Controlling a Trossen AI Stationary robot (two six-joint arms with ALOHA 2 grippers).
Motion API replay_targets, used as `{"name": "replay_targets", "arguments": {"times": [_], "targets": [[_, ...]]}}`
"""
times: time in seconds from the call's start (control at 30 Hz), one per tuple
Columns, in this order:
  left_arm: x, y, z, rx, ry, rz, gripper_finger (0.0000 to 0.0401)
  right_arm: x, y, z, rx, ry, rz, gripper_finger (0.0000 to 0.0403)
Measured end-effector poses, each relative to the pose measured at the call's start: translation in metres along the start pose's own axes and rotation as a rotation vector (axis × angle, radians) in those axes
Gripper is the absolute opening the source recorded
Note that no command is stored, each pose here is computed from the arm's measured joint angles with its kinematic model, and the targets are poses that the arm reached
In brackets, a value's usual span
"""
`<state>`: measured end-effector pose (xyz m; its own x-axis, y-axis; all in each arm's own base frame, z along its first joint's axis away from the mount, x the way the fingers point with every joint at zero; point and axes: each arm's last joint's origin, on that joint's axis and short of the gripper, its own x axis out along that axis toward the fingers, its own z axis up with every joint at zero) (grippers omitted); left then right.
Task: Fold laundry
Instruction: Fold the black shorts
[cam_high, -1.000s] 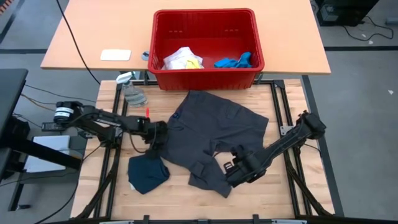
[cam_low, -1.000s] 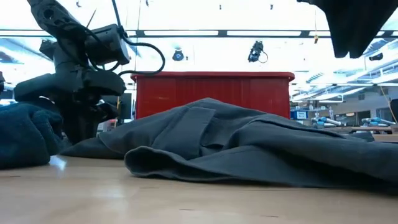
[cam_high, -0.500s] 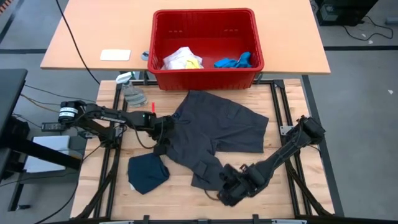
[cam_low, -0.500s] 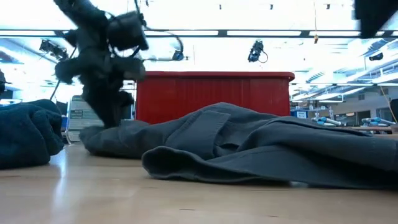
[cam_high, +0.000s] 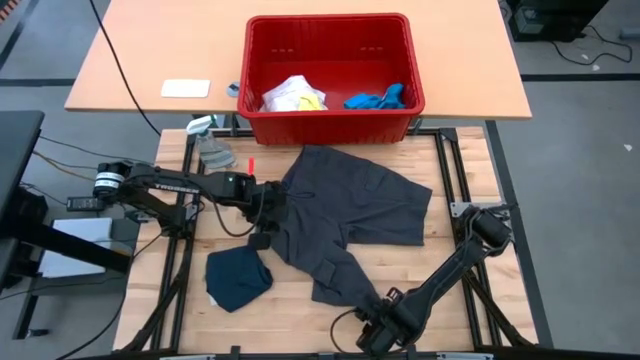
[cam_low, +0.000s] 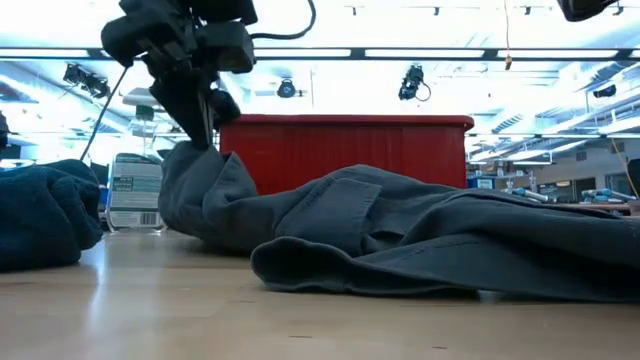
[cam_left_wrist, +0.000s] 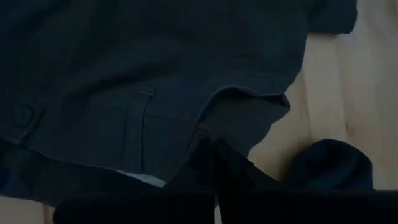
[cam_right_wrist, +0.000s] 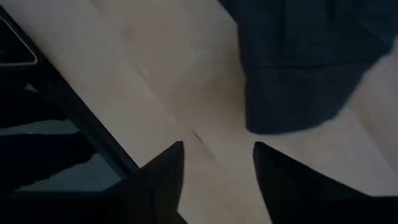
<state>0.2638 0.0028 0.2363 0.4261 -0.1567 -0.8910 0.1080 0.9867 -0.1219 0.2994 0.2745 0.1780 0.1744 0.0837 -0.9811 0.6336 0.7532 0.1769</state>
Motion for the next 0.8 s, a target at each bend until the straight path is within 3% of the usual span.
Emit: {"name": "replay_targets", "arguments": {"times": [0.13,0.23,0.53,0.67,0.8], "targets": [[0.000,0.000,-0.001,-0.002,0.013,-0.002,0.0000,0.000,-0.002,0.002,0.006,-0.069,-0.028,0.0253],[-0.001,0.000,-0.001,-0.002,0.013,-0.004,0.0000,0.000,-0.007,0.003,0.001,-0.090,-0.075,0.0261],[-0.001,0.002,-0.002,-0.017,0.018,-0.002,0.0000,0.026,-0.009,0.014,0.007,-0.066,-0.092,0.0225],[-0.001,0.002,-0.002,-0.017,0.017,-0.002,0.0000,0.032,-0.023,0.022,0.119,-0.044,-0.228,0.0185],[-0.004,0.003,-0.003,-0.026,0.010,0.001,0.0000,0.024,-0.035,0.029,0.127,0.030,-0.316,0.0070]]}}
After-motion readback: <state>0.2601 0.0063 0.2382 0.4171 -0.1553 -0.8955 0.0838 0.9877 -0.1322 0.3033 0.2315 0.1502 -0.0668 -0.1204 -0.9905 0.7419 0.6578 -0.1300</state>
